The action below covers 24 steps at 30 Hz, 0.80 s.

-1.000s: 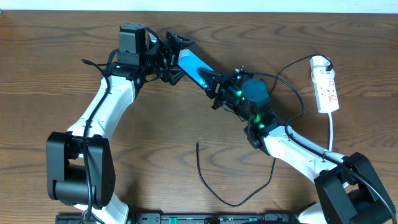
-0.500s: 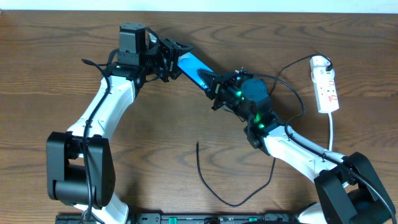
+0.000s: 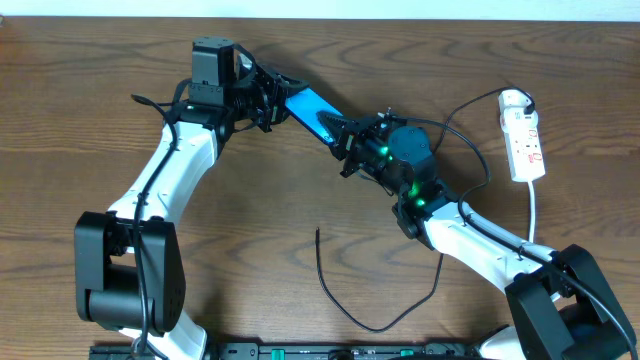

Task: Plug charger to phone and switch on socket

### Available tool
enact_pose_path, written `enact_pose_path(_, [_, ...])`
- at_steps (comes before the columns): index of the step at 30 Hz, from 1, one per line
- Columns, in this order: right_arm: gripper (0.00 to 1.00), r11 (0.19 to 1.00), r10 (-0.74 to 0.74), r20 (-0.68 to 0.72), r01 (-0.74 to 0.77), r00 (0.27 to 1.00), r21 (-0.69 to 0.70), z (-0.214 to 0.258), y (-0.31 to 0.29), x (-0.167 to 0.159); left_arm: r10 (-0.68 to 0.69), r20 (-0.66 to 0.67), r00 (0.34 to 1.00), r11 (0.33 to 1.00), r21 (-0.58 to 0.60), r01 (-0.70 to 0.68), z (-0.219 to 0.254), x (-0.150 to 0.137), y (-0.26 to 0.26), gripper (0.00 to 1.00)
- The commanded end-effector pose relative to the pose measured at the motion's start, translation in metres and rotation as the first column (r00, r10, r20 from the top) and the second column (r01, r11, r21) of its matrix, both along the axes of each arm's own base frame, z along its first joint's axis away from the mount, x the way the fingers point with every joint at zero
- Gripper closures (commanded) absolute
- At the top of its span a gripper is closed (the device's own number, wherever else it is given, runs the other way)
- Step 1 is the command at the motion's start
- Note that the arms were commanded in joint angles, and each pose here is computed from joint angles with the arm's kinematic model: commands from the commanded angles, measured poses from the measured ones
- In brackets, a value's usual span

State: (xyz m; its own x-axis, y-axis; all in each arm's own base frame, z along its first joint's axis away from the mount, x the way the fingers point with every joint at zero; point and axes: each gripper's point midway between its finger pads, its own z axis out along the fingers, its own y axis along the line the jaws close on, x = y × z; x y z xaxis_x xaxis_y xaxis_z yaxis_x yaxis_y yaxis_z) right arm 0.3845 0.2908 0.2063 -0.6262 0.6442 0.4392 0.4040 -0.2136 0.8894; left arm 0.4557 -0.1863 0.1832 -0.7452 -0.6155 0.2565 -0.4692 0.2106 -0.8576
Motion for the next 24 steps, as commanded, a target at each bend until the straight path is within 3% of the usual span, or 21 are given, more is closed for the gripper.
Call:
enact_pose_path(1, [0.99, 1.0, 0.009, 0.021, -0.01, 1.0, 0.027, 0.0132, 0.004, 0.0004, 0.003, 0.031, 1.0, 1.0, 0.0, -0.003, 0.012, -0.0011, 0.0005, 0.79])
enact_pose_path(3, [0.99, 1.0, 0.009, 0.021, -0.01, 1.0, 0.027, 0.0132, 0.004, 0.0004, 0.003, 0.031, 1.0, 1.0, 0.0, -0.003, 0.012, -0.0011, 0.0005, 0.81])
enact_pose_path(6, [0.98, 1.0, 0.009, 0.021, -0.01, 1.0, 0.027, 0.0132, 0.004, 0.0004, 0.003, 0.031, 1.0, 1.0, 0.0, -0.003, 0.0121, -0.001, 0.0005, 0.92])
enact_pose_path(19, [0.98, 1.0, 0.009, 0.019, -0.009, 1.0, 0.025, 0.0126, 0.0037, 0.0006, 0.003, 0.031, 1.0, 1.0, 0.0, -0.003, 0.012, -0.0011, 0.0005, 0.93])
enact_pose_path(24, [0.81, 1.0, 0.009, 0.019, -0.009, 1.0, 0.025, 0.0126, 0.0037, 0.0006, 0.003, 0.031, 1.0, 1.0, 0.0, -0.003, 0.012, -0.001, 0.0007, 0.93])
